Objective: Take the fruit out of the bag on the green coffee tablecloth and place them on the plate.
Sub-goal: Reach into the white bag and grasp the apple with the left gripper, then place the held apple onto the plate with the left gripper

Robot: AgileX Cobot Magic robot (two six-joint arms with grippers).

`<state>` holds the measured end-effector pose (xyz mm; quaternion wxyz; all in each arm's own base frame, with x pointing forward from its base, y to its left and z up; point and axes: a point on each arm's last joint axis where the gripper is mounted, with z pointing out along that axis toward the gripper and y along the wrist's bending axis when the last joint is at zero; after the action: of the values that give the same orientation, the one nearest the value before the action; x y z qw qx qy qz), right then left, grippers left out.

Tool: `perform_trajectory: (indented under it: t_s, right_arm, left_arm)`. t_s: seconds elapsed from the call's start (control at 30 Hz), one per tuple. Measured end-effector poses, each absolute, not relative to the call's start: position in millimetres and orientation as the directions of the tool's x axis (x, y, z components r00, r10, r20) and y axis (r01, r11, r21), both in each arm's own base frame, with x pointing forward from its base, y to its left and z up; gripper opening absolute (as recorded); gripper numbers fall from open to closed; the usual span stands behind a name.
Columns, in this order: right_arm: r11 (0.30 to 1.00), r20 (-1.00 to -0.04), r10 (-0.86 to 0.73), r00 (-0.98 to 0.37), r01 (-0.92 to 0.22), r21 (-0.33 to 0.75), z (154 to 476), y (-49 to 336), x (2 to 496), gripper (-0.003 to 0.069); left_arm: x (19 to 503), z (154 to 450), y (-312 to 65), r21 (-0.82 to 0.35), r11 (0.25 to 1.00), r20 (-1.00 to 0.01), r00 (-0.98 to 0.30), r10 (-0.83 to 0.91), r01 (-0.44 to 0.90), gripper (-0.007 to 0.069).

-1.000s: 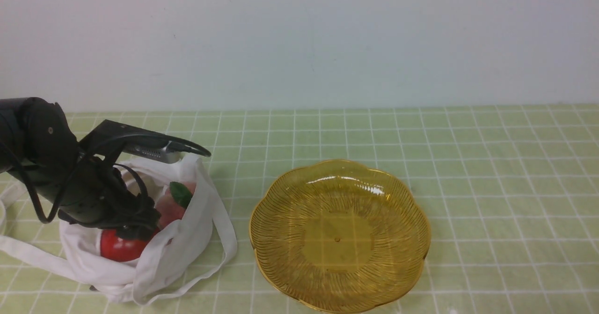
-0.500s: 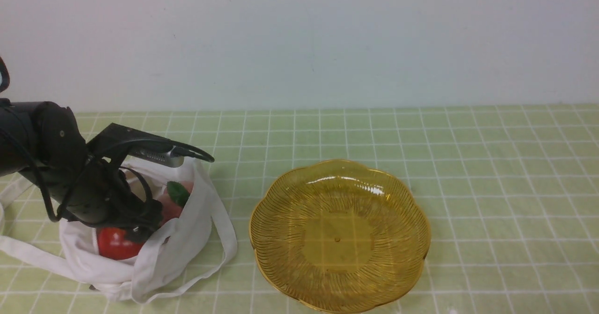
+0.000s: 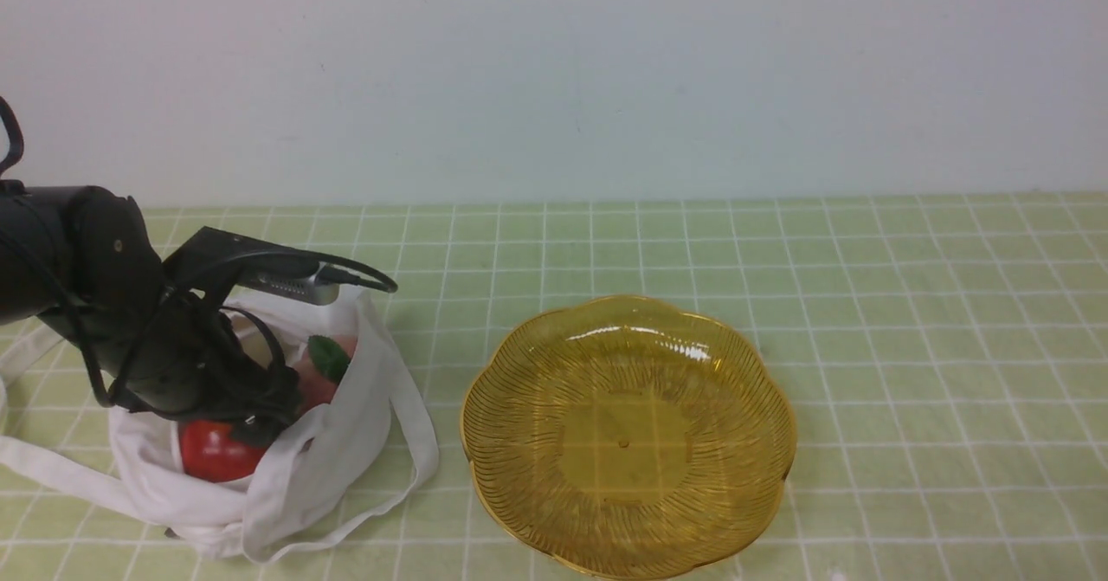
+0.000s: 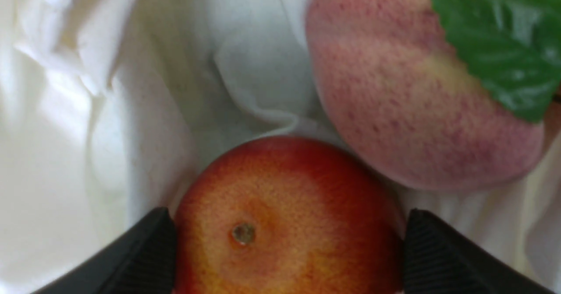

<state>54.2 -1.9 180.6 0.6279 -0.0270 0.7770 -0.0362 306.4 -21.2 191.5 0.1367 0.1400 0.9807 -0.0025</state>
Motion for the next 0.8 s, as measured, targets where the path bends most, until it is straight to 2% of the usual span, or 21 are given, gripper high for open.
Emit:
perform_trajectory:
  t_s: [0.1,0.3,0.5,0.6,0.8]
  right_arm:
    - [0.996,-0.974,-0.087,-0.210,0.003,-0.090,181,-2,54,-0.0013]
    - [0.996,-0.974,-0.087,-0.210,0.003,-0.090,181,-2,54,-0.0013]
    - [0.996,-0.974,-0.087,-0.210,0.003,-0.090,181,-2,54,-0.0013]
    - [0.996,-0.974,-0.087,-0.210,0.003,-0.090,181,-2,54,-0.0013]
    - [0.996,-0.974,-0.087,-0.210,0.003,-0.090,181,-2,54,-0.0013]
  left_arm:
    - [298,204,-21,0.033,0.961,-0.274,-0.922,0.272,0.274,0.0601]
    - [284,246,-20,0.066,0.962,-0.417,-0.868,0.268,0.266,0.0601]
    - [270,271,-24,0.048,0.964,-0.503,-0.828,0.248,0.260,0.0601]
    - [262,285,-41,0.027,0.946,-0.569,-0.773,0.281,0.324,0.0601]
    - [257,298,-114,-0.074,0.837,-0.688,-0.635,0.351,0.542,0.0601]
